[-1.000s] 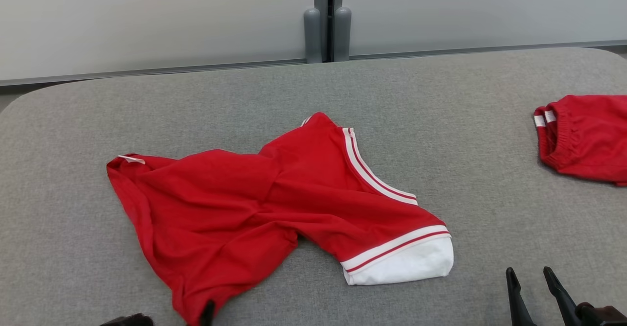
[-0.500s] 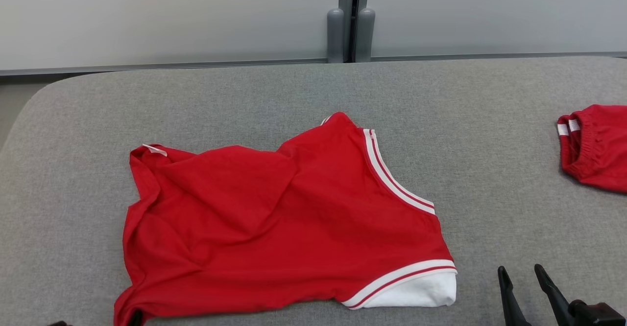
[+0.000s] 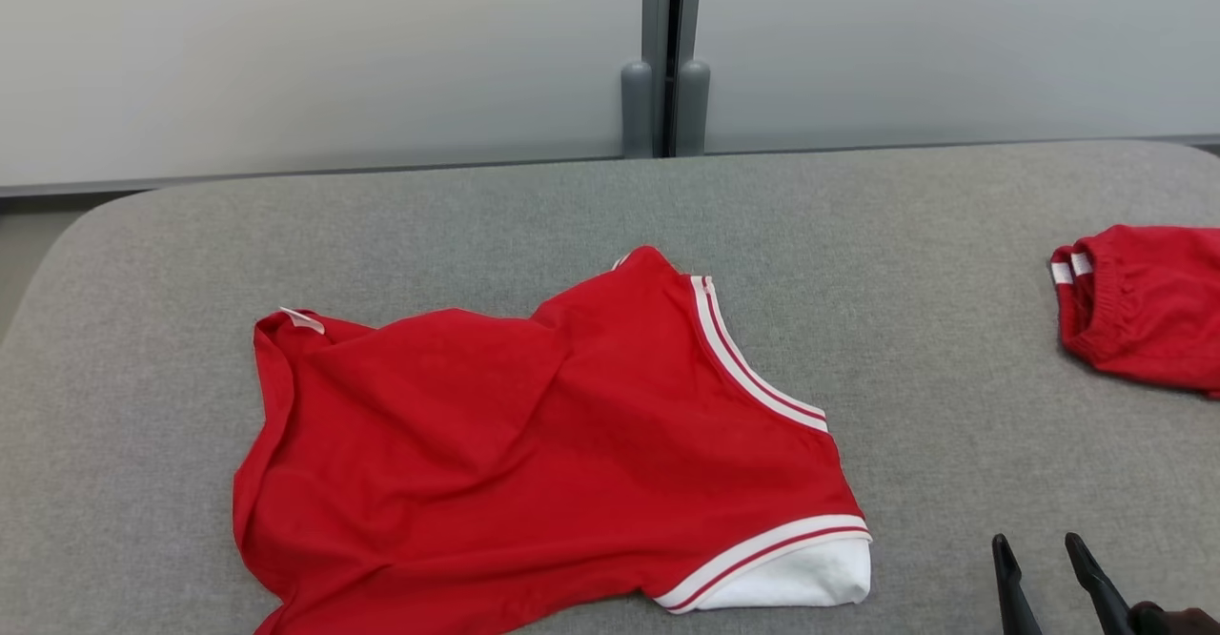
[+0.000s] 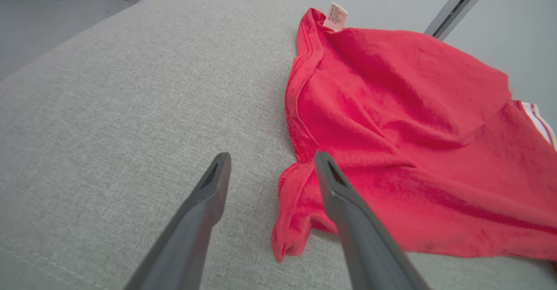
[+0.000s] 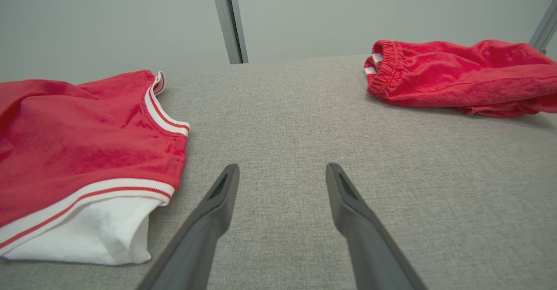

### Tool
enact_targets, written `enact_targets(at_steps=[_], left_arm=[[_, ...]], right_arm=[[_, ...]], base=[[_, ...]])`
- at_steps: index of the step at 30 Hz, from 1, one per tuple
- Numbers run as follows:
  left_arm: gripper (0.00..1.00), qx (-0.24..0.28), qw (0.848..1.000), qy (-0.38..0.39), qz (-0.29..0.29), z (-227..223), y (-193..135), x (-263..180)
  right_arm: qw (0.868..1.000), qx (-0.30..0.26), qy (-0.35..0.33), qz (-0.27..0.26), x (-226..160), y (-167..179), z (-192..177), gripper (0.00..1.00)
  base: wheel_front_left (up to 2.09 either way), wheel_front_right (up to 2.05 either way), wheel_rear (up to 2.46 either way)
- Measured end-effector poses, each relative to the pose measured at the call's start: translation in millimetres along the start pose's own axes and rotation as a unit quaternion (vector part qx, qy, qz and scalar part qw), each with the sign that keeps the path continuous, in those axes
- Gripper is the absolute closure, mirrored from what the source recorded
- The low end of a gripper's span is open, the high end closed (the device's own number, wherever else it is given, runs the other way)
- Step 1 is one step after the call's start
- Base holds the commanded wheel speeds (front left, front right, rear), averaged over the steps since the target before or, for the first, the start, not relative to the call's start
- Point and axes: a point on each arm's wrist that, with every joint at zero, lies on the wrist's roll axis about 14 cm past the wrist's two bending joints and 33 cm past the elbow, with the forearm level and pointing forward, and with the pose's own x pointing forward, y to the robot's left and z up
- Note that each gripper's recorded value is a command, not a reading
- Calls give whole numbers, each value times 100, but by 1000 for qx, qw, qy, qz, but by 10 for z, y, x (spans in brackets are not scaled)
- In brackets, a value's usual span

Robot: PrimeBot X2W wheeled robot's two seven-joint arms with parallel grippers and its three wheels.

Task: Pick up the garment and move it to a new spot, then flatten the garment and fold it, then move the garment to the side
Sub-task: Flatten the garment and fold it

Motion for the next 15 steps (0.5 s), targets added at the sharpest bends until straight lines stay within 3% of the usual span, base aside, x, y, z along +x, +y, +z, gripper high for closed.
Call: enact_targets(at_steps=[6, 10, 15], left_arm=[[0, 71, 994, -74, -26, 113, -152, -57], [0, 80, 981, -96, -147, 85, -839, -133], [0, 117, 938, -91, -314, -44, -1755, -247]], right_arm=[[1000, -5, -12, 6, -73, 11, 61, 0], [1000, -8, -21, 19, -102, 86, 107, 0], [999, -8, -27, 21, -125, 98, 139, 0]], base=[[0, 0, 0], [0, 0, 0], [0, 0, 0]])
